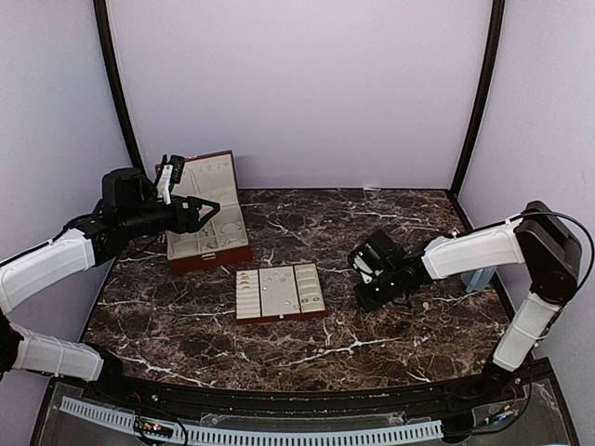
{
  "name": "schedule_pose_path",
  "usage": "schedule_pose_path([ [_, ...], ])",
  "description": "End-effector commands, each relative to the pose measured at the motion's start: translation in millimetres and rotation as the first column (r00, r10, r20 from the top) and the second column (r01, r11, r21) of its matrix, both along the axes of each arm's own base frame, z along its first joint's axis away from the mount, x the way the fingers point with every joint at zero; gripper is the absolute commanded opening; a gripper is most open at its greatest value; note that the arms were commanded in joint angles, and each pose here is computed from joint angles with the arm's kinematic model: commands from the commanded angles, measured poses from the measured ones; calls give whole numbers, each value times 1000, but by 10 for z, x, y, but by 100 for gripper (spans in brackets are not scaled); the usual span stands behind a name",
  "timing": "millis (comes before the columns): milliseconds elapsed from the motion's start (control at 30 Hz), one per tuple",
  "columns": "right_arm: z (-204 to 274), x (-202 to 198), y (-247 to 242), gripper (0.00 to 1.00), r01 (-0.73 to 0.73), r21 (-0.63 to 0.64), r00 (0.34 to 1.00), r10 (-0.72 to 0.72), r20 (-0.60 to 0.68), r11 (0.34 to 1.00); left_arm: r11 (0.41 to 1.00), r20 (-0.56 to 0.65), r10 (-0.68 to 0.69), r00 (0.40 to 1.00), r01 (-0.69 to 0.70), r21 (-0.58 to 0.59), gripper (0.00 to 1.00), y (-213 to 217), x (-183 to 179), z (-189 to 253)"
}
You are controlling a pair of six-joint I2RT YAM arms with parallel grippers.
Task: Organize the mixed jewelry
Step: Pick up the earring from the center of the board.
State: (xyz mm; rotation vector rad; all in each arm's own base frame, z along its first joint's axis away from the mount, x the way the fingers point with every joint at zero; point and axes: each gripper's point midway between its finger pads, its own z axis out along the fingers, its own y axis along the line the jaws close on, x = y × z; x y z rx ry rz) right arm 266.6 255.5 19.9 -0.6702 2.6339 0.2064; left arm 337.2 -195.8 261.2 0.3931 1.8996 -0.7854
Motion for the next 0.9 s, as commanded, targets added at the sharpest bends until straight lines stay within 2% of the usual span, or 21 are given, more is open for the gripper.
schedule_pose_path([
  [0, 11, 44, 60, 19, -24, -23, 1000, 25, 16, 999, 1000, 8, -12, 1000, 12, -14, 76, -9, -7, 3],
  [633, -47, 39, 31, 13, -45, -66, 999, 45, 0, 997, 1000, 2, -20, 1000, 20, -19, 76, -23, -12, -1],
  [867, -29, 16, 13, 17, -51, -71, 999, 51, -2, 996, 1000, 2, -20, 1000, 20, -19, 76, -25, -10, -2],
])
